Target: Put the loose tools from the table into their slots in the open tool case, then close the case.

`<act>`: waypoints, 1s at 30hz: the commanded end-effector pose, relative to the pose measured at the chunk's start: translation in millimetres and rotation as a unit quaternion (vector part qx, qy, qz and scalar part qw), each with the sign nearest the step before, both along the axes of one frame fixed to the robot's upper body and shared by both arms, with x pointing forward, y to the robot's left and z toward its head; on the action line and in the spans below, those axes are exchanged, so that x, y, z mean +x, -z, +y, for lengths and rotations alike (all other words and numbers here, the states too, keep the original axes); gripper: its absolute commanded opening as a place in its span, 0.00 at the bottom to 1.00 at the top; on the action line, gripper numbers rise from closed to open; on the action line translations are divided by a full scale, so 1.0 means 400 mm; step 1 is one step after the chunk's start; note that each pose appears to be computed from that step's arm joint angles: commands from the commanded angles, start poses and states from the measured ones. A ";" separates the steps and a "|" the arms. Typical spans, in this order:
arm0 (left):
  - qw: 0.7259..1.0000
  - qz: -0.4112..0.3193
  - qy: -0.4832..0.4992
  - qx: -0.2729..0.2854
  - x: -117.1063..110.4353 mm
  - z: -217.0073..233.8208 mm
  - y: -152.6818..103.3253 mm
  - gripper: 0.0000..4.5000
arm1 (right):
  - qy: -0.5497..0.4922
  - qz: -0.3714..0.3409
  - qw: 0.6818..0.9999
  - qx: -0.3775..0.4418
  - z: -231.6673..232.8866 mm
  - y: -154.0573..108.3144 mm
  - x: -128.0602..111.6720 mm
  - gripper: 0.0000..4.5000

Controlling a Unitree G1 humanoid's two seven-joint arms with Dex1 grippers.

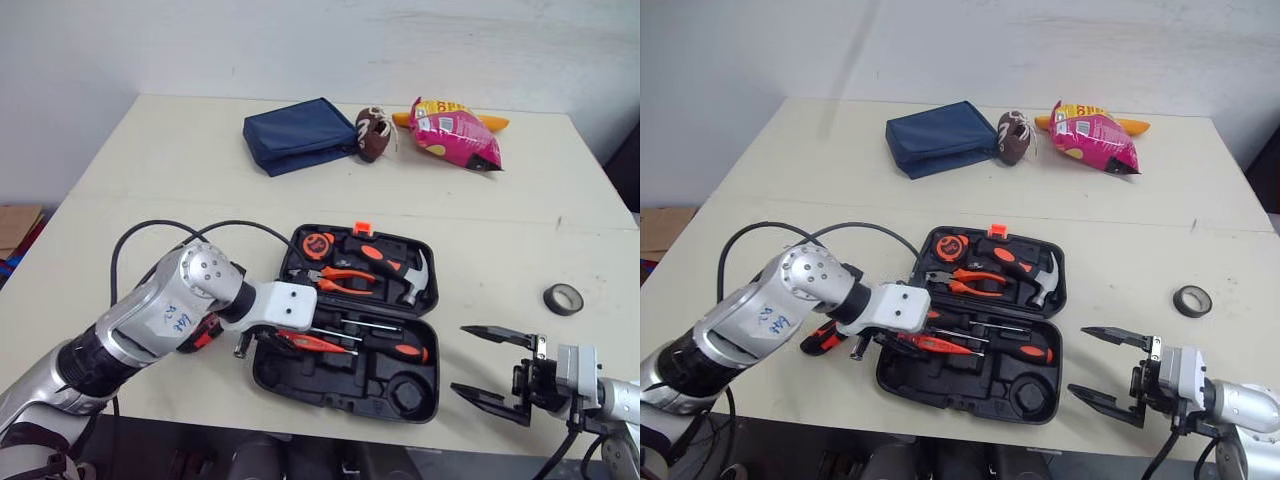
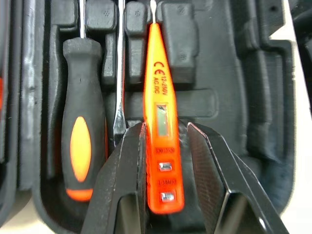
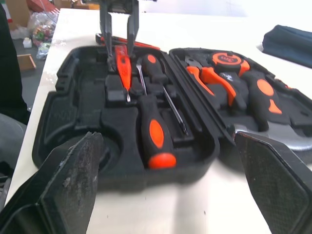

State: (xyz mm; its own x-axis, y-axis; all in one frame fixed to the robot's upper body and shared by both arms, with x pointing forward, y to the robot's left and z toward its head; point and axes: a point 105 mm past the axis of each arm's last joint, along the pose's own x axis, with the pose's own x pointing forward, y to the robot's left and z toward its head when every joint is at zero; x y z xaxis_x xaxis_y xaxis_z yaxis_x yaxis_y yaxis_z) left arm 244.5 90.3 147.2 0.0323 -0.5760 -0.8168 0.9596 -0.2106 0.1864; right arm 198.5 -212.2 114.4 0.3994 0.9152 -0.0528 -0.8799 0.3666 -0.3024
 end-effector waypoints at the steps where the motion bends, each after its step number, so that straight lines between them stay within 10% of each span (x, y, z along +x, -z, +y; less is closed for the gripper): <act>1: 0.999 -0.012 -0.011 -0.049 0.006 -0.005 -0.034 0.29 | -0.009 -0.013 1.000 -0.002 0.019 -0.031 0.005 1.00; 11: 0.973 -0.036 0.017 -0.226 0.031 0.008 -0.071 0.29 | -0.003 -0.012 1.000 -0.001 0.025 -0.041 0.014 1.00; 14: 0.955 -0.013 0.025 -0.294 0.020 0.004 -0.058 0.08 | -0.002 -0.014 1.000 0.000 0.024 -0.041 0.017 1.00; 30: 0.976 -0.004 -0.036 -0.214 0.064 0.017 0.118 0.00 | 0.011 -0.021 1.000 -0.004 0.010 -0.037 0.014 1.00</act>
